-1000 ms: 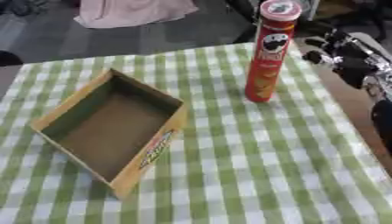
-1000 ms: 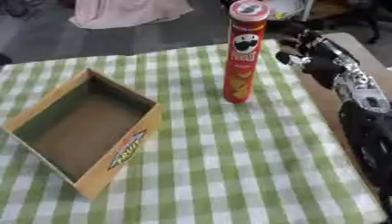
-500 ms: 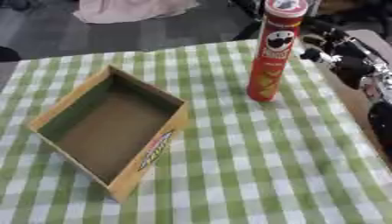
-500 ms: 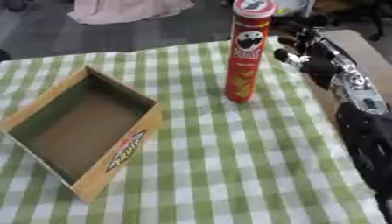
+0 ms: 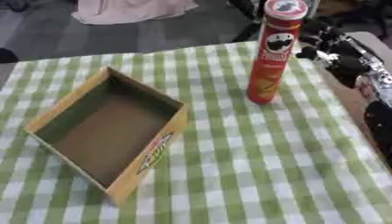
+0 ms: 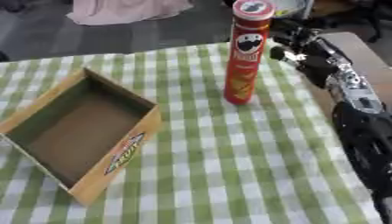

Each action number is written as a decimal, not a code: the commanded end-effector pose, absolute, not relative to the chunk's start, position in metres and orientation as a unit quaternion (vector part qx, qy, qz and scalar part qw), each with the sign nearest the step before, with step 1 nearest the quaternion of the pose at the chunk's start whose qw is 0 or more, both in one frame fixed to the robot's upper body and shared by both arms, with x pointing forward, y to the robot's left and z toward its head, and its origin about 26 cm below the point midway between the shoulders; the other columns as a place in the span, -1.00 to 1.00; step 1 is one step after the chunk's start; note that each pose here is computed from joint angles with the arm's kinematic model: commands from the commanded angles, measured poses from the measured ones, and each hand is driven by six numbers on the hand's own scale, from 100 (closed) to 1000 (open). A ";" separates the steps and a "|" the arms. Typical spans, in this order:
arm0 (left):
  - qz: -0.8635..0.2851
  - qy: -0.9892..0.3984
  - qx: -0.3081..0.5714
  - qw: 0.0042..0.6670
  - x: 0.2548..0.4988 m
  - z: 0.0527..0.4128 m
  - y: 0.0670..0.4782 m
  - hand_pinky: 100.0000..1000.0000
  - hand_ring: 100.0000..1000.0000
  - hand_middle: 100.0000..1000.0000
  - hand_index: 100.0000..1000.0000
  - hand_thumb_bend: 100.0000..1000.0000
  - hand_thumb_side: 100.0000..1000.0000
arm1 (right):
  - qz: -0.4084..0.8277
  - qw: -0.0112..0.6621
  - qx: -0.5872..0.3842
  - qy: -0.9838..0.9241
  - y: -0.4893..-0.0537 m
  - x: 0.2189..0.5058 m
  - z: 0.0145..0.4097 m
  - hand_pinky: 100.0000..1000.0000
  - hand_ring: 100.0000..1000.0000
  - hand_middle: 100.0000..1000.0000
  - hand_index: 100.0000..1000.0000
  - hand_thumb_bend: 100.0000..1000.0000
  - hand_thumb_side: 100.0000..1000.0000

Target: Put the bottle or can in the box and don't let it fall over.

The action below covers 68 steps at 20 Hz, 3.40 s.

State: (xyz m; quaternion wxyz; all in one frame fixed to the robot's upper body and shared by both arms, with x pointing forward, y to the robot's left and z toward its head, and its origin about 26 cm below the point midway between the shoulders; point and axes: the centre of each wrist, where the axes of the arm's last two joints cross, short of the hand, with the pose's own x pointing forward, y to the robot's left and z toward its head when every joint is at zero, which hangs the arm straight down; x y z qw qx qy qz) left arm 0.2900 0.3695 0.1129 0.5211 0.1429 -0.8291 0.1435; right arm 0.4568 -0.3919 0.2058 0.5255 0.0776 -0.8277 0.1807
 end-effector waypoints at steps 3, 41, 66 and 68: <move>0.139 -0.837 0.148 0.508 0.290 0.123 0.374 1.00 0.24 0.69 0.52 -0.98 0.34 | 0.198 0.503 0.072 -0.838 -0.391 0.457 0.228 0.53 1.00 1.00 1.00 -0.23 -0.81; 0.139 -0.841 0.136 0.505 0.294 0.126 0.370 1.00 0.23 0.69 0.52 -0.98 0.34 | 0.225 0.476 0.094 -0.845 -0.371 0.464 0.242 0.56 1.00 1.00 1.00 -0.26 -0.76; 0.137 -0.847 0.126 0.498 0.297 0.132 0.367 1.00 0.22 0.70 0.52 -0.98 0.35 | 0.217 0.473 0.070 -0.851 -0.369 0.468 0.255 0.54 1.00 1.00 1.00 -0.24 -0.76; 0.137 -0.847 0.126 0.498 0.297 0.131 0.367 1.00 0.22 0.70 0.52 -0.98 0.35 | 0.215 0.474 0.068 -0.851 -0.369 0.468 0.255 0.54 1.00 1.00 1.00 -0.24 -0.76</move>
